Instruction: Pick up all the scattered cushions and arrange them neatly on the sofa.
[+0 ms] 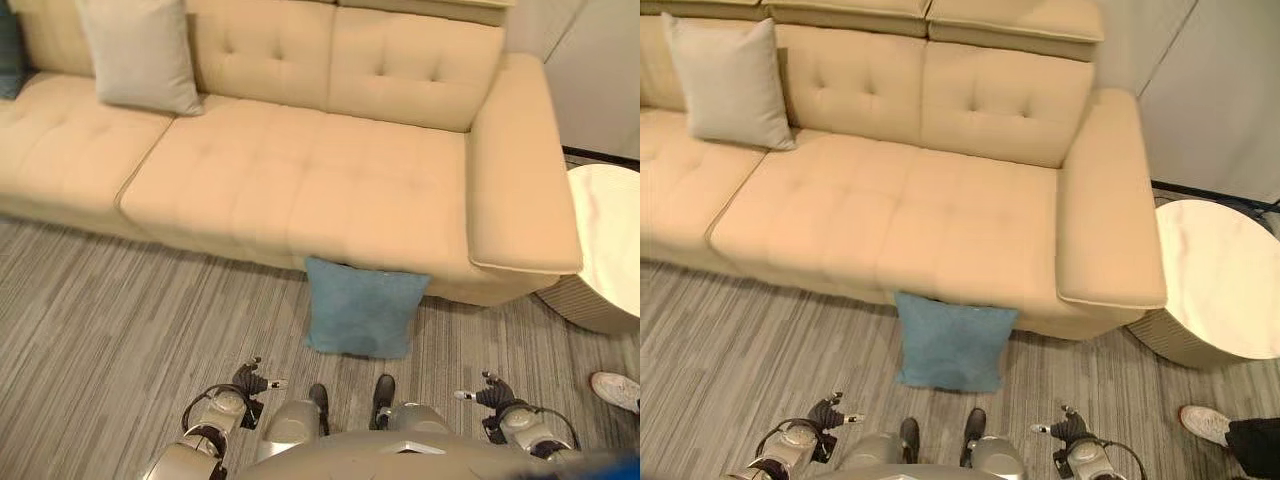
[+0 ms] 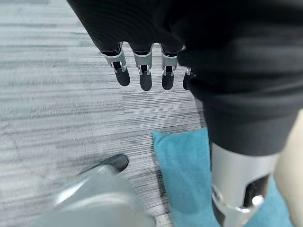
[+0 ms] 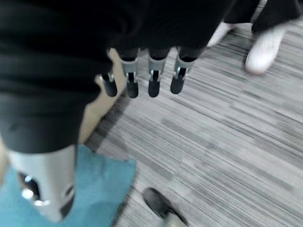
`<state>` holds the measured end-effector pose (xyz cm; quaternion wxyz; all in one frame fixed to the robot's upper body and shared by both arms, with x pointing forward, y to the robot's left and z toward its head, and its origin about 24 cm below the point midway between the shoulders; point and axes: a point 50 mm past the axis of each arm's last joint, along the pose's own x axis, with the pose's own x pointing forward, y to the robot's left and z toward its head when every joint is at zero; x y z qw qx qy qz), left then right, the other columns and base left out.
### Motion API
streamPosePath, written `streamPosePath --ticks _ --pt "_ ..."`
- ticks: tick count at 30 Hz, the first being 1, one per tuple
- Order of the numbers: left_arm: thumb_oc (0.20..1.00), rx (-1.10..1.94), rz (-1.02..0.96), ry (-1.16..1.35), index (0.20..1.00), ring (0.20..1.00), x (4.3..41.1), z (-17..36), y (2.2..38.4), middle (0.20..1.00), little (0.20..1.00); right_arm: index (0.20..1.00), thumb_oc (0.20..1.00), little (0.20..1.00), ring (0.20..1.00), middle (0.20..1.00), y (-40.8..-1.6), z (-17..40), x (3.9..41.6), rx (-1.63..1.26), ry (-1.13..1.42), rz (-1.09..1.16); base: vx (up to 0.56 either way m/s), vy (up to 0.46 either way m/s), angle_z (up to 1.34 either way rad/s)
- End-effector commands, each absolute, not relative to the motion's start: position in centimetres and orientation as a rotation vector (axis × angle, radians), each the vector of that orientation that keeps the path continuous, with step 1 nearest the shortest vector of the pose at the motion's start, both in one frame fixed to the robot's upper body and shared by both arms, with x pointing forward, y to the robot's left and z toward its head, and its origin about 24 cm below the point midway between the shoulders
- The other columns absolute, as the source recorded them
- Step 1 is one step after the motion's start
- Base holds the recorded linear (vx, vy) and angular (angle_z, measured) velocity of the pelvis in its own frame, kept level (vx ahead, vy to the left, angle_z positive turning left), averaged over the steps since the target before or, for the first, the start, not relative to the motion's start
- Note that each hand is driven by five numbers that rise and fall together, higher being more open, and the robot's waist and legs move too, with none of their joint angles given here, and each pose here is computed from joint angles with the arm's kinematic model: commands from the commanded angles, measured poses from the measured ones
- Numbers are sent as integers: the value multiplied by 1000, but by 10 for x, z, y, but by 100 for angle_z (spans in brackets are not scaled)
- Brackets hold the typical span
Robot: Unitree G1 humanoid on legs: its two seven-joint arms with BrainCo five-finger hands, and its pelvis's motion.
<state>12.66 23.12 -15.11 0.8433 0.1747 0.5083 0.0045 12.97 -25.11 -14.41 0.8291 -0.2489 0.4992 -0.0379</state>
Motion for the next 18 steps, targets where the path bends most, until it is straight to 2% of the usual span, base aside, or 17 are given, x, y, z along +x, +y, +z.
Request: streamPosePath --ticks 1,7,11,18 --pt "1000 350 16 1050 1000 1000 130 -150 228 1000 1000 1000 1000 1000 1000 1000 -267 -139 128 -592 1053 -100 110 80 -13" --pt "1000 357 2 1045 1000 1000 133 -150 226 1000 1000 1000 1000 1000 1000 1000 -267 -140 127 -603 1061 -88 117 160 -26" --pt "1000 369 59 1001 1000 1000 147 -141 241 1000 1000 1000 1000 1000 1000 1000 -258 -136 145 -589 1003 -80 -13 235 -46" --pt "1000 357 115 914 1000 1000 168 -129 249 1000 1000 1000 1000 1000 1000 1000 -261 -127 163 -592 940 -109 -21 48 -5"
